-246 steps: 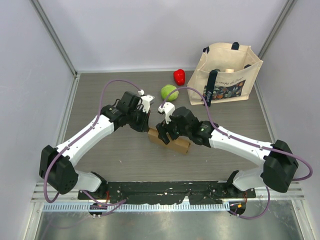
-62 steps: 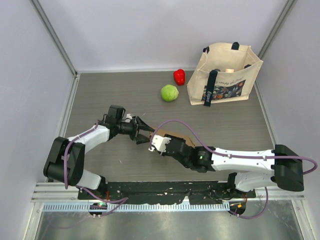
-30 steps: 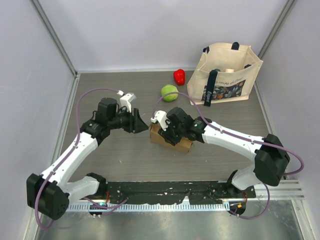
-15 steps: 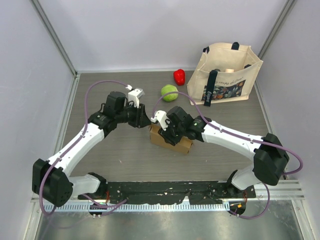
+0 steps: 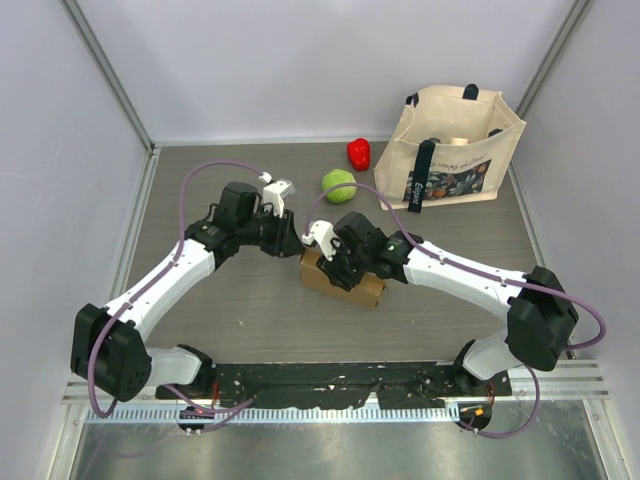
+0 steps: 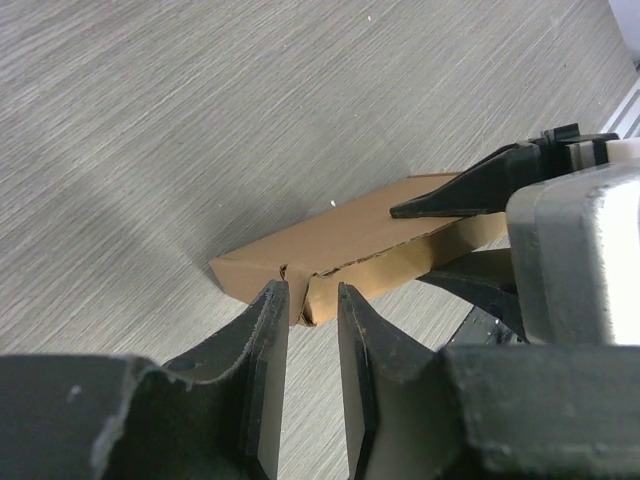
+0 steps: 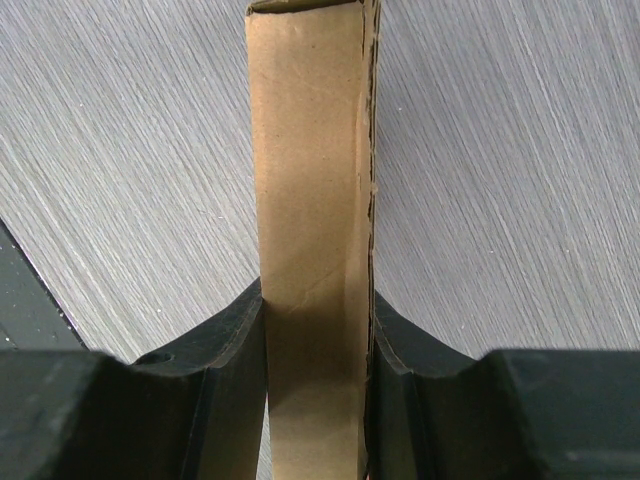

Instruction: Fold the paper box

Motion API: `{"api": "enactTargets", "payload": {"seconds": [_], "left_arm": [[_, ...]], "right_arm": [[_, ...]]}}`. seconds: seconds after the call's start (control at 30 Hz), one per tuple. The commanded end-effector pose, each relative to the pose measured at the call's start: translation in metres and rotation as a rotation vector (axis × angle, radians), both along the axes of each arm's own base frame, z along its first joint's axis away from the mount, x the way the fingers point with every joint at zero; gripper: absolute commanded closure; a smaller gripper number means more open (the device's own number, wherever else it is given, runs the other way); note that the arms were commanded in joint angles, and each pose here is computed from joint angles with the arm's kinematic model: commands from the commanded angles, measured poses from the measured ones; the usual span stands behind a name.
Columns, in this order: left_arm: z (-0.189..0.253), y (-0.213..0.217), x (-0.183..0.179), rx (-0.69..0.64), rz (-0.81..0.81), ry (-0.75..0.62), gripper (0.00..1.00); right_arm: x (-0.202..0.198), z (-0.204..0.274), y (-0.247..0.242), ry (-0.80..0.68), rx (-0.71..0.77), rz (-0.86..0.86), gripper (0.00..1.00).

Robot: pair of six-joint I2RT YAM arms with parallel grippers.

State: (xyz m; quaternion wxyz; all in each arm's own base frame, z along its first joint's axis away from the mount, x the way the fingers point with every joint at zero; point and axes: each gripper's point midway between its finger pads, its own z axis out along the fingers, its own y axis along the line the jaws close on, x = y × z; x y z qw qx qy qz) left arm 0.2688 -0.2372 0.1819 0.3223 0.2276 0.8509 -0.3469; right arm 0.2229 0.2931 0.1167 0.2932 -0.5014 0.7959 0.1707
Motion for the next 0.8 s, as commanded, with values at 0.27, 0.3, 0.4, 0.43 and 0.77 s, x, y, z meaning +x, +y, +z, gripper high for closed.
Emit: {"api": "enactTargets", "payload": {"seconds": [0.27,0.3,0.4,0.43,0.77], "left_arm": [[0.003,-0.007,0.005,-0.020,-0.022,-0.004,0.77],[0.001,-0.008,0.005,-0.017,-0.021,-0.001,0.83],[-0.003,-0.007,0.005,0.000,-0.009,0.004,0.94],[-0.003,-0.009,0.003,0.006,-0.014,0.006,0.95],[-0.008,-0.011,-0.008,0.075,0.039,-0.015,1.00]], "right_arm": [[-0.012,-0.003,0.002,0.064,0.019,0.011,0.72],[-0.012,-0.003,0.002,0.064,0.019,0.011,0.72],[-0.010,-0.003,0.003,0.060,0.021,0.010,0.72],[-0.010,-0.003,0.003,0.061,0.020,0.010,0.73],[-0.005,-0.002,0.006,0.049,0.027,-0.009,0.73]]}}
